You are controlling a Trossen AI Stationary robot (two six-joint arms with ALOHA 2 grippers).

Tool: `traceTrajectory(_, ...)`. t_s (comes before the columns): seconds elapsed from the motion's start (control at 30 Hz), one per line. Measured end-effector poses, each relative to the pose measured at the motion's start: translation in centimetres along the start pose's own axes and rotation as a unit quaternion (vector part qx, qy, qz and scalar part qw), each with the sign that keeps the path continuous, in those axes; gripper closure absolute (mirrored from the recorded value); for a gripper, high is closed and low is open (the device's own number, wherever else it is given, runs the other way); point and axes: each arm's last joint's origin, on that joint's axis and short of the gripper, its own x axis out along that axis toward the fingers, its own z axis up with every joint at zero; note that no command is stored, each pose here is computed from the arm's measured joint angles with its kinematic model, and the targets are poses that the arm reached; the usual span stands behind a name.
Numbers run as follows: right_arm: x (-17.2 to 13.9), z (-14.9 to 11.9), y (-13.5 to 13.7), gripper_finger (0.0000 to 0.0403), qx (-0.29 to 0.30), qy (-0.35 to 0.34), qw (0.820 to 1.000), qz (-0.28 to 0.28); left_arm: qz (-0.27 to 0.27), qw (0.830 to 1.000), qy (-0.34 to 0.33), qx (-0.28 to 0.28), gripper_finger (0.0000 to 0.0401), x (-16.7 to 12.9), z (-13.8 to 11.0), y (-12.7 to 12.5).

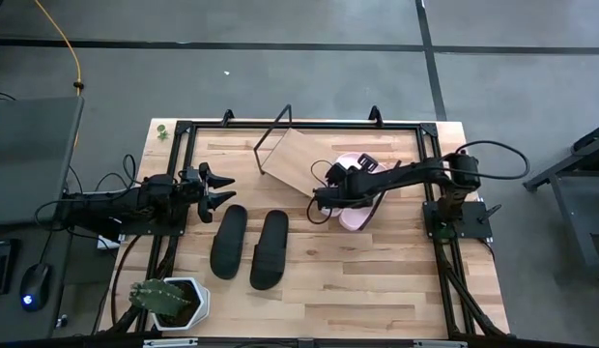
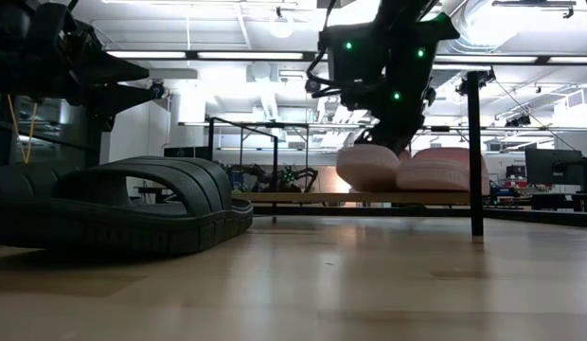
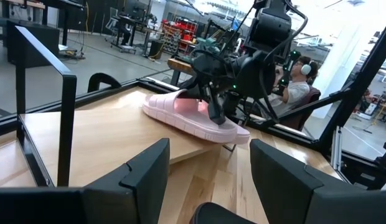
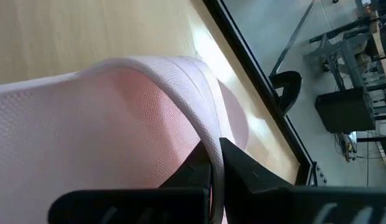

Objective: Pick and place slides into the shelf
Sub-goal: Put the pink slide on the shelf

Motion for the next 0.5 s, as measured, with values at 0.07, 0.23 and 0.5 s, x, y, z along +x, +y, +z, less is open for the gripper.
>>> traceTrajectory(0.07,0.06,-0.09,0.07,0.0403,-0.003,0.005,1.0,0.003,0.0,1.0,0.0,0.0,0.0196,0.0,0.0,0.0)
traceTrajectory(0.23,0.05,-0.11,0.13,0.0403,-0.004,0.012,1.0,0.014,0.0,1.0,0.0,0.0,0.0196,0.0,0.0,0.0)
traceTrajectory(0.5,0.04,-0.15,0.19,0.0391,-0.014,0.022,0.999,0.027,0.0,1.0,0.0,0.0,0.0196,0.0,0.0,0.0)
